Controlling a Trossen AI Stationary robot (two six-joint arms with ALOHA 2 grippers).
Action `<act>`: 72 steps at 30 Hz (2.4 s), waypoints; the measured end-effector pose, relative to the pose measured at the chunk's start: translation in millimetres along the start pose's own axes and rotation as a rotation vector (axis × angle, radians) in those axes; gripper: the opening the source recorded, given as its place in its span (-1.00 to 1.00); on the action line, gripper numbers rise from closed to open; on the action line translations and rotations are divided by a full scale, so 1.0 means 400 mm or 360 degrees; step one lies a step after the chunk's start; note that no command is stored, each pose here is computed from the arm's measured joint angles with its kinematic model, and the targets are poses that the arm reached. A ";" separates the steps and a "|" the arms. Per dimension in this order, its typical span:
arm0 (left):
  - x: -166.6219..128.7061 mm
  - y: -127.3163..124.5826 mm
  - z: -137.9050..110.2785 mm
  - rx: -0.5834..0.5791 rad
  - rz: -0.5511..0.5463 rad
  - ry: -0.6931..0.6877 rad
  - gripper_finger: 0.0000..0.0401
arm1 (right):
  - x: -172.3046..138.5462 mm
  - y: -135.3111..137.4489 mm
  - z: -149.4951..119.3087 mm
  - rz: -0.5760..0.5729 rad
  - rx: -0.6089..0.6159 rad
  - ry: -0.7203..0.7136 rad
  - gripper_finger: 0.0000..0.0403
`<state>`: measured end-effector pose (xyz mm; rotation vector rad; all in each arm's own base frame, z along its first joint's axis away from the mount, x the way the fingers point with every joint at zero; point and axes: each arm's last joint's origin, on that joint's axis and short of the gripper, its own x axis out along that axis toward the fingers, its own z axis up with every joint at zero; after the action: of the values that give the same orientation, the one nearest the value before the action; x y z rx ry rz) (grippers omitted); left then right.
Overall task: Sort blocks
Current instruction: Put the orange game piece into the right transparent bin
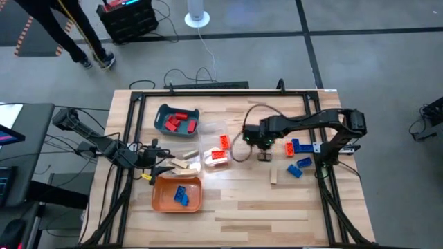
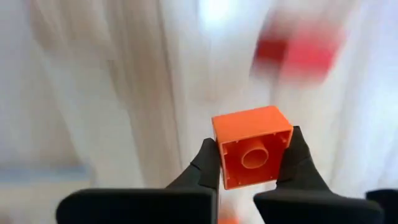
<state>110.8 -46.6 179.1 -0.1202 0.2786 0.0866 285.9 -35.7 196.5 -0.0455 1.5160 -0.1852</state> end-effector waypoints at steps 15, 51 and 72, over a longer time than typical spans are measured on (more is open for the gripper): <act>0.000 0.001 0.008 -0.0067 0.0054 -0.0061 0.08 | -0.153 0.105 0.317 0.0116 0.0307 -0.0759 -0.79; -0.007 -0.003 -0.031 -0.0088 -0.0049 0.0191 0.08 | -0.047 -0.201 0.109 -0.0026 0.1211 0.0525 0.01; -0.011 -0.006 -0.034 -0.0100 -0.0029 0.0184 0.08 | 0.099 -0.128 -0.177 0.0041 0.1850 0.0848 -0.04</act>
<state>103.3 -51.1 167.7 -0.1902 0.3900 0.0702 212.5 -86.0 160.8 1.0128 1.7163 -1.0928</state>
